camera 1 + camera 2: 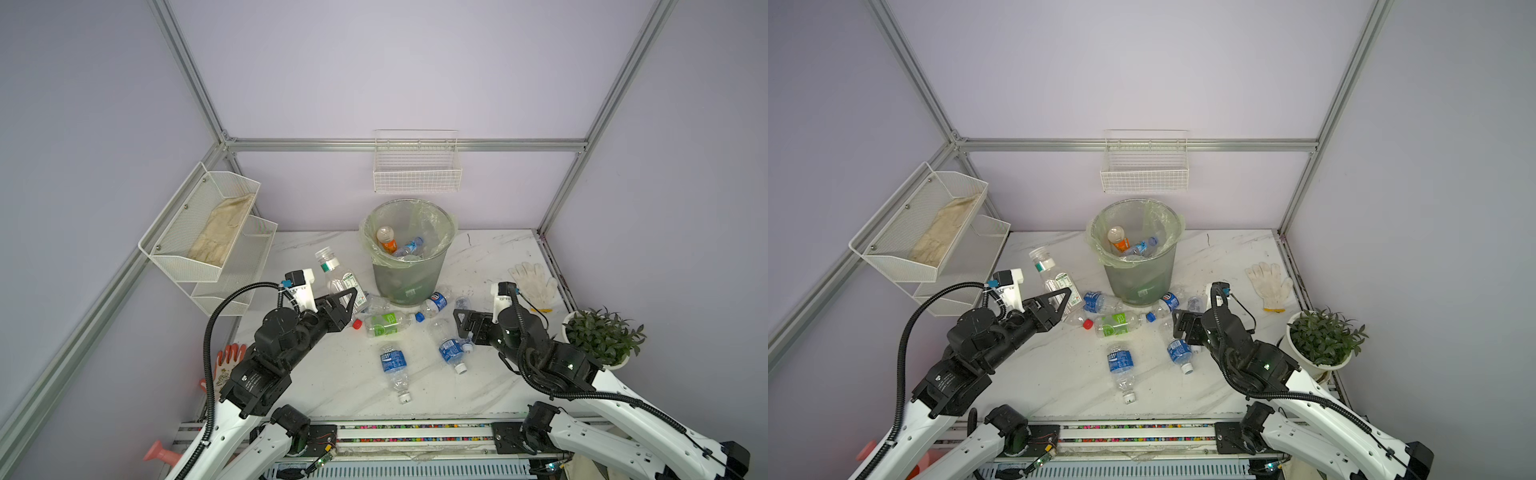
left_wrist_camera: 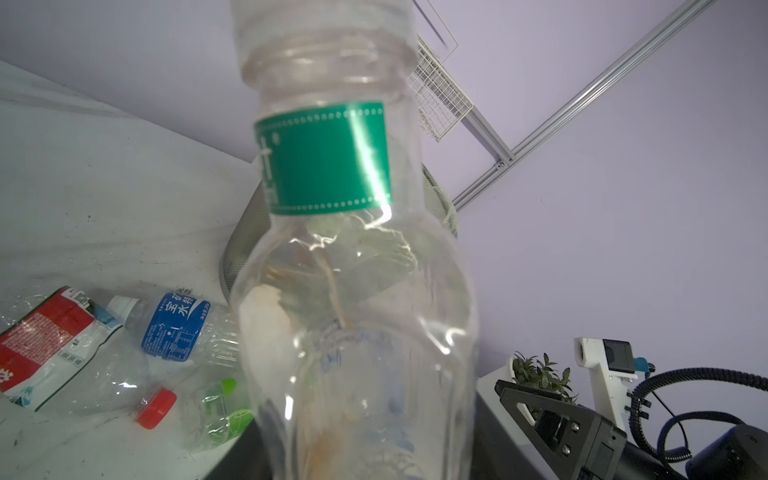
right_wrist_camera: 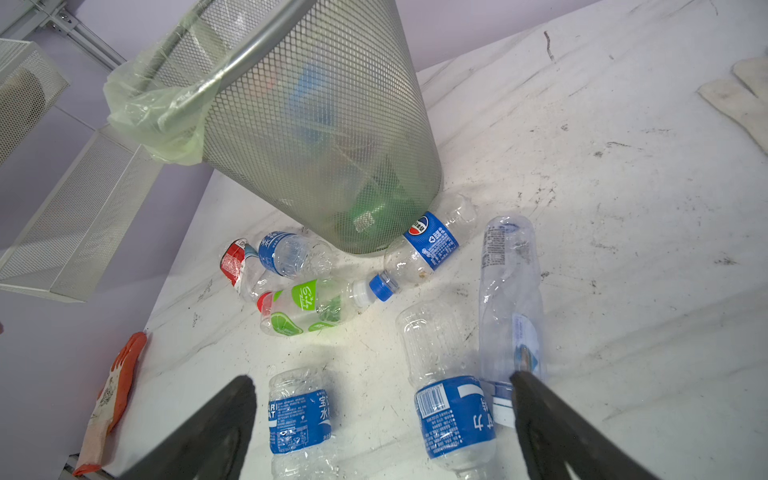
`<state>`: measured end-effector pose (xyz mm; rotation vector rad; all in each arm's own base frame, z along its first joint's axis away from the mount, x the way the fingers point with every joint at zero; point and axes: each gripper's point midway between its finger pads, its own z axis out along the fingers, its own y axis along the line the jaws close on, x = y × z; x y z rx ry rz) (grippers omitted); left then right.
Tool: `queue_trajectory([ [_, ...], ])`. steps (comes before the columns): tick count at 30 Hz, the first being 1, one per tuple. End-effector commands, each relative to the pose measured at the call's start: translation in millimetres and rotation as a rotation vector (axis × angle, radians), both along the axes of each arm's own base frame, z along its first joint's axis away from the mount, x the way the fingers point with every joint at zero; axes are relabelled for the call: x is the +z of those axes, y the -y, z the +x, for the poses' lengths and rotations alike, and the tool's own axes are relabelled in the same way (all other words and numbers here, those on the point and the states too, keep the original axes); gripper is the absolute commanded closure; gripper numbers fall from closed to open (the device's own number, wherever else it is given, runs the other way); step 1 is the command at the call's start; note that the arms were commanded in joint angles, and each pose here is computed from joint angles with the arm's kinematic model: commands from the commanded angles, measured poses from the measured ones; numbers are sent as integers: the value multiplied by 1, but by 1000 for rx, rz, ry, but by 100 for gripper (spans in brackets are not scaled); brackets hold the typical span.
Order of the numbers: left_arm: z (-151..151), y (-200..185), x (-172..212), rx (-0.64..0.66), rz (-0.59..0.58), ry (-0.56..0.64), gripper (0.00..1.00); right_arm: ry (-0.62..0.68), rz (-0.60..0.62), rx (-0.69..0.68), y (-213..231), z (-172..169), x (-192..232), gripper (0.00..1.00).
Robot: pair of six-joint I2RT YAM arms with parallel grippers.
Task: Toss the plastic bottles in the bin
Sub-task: 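Lift the green-capped bottle with the left gripper and swing it over the bin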
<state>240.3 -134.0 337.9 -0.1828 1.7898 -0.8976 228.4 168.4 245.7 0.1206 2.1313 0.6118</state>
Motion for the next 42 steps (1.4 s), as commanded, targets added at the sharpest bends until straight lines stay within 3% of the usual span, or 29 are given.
queue_trajectory([
  [1, -14, -2, 63, -34, -10, 201, 100, -10, 9, -13, 2, -1, -3, 3],
  [15, -38, -11, 117, -48, 32, 375, 100, -25, 19, -20, 5, -4, -9, 3],
  [28, -37, -4, 156, -70, 52, 470, 97, -29, 24, -24, 7, -6, -10, 3],
  [35, -15, 7, 164, -72, 89, 460, 96, -26, 23, -24, 8, -6, -8, 3],
  [42, 44, 51, 172, -138, 98, 411, 92, -20, 32, -24, 8, -7, 1, 2],
])
